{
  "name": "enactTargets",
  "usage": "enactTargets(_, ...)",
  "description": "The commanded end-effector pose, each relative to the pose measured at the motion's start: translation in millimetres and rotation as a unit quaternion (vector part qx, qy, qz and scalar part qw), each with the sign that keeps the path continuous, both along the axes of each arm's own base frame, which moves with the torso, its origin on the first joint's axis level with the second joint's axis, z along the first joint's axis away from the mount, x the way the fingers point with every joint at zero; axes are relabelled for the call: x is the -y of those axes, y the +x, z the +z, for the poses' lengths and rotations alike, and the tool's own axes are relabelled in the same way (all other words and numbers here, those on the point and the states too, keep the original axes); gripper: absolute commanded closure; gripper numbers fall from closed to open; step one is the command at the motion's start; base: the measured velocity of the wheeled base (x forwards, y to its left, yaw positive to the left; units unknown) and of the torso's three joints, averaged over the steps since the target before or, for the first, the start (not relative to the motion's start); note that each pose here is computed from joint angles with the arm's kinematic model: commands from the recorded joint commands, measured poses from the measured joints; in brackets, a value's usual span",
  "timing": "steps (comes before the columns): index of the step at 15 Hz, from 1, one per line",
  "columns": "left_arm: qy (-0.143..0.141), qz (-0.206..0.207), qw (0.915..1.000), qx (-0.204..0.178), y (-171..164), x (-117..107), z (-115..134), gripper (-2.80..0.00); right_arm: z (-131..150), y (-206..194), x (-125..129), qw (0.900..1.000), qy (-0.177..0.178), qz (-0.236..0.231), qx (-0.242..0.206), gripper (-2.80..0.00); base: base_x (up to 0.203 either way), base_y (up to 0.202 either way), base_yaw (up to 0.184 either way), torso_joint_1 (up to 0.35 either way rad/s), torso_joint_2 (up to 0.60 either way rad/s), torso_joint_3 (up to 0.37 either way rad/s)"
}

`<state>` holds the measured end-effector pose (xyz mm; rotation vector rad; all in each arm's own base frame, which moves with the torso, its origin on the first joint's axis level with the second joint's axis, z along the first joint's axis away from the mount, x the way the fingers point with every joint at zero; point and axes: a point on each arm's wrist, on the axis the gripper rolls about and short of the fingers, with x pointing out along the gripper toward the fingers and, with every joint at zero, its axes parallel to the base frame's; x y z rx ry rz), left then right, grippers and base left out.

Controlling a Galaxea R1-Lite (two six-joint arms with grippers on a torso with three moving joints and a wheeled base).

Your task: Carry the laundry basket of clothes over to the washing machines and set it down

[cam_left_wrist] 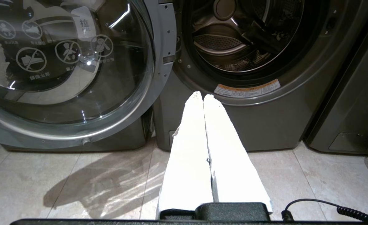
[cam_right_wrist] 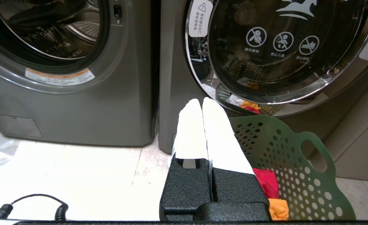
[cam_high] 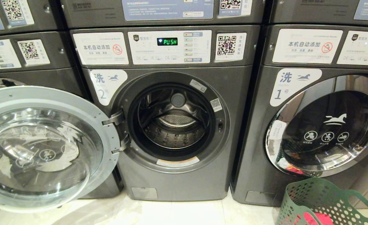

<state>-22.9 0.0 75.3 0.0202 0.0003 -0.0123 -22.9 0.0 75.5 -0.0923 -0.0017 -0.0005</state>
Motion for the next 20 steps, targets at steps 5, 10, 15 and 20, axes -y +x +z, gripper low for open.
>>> enactTargets(5, 0.0, 0.0, 1.0, 0.0, 0.0, 0.0, 0.0, 0.0, 0.1, 0.1, 0.0, 1.0, -0.001, 0.0, 0.0, 0.0, 0.0, 0.0, 0.0, 0.0, 0.0, 0.0)
enactTargets(10, 0.0, 0.0, 1.0, 0.0, 0.0, 0.0, 0.0, 0.0, 0.1, 0.1, 0.0, 1.0, -0.001, 0.0, 0.0, 0.0, 0.0, 0.0, 0.0, 0.0, 0.0, 0.0)
enactTargets(15, -0.006, 0.002, 1.0, 0.0, 0.0, -0.1, 0.0, 0.0, 0.1, 0.1, 0.0, 1.0, -0.001, 0.0, 0.0, 0.0, 0.0, 0.0, 0.0, 0.001, 0.0, -0.1)
enactTargets(20, -0.006, 0.003, 1.0, 0.0, 0.0, -0.1, 0.0, 0.0, 0.1, 0.1, 0.0, 1.0, 0.003, -0.001, 0.0, 0.0, 0.0, 0.0, 0.0, 0.002, 0.0, -0.199)
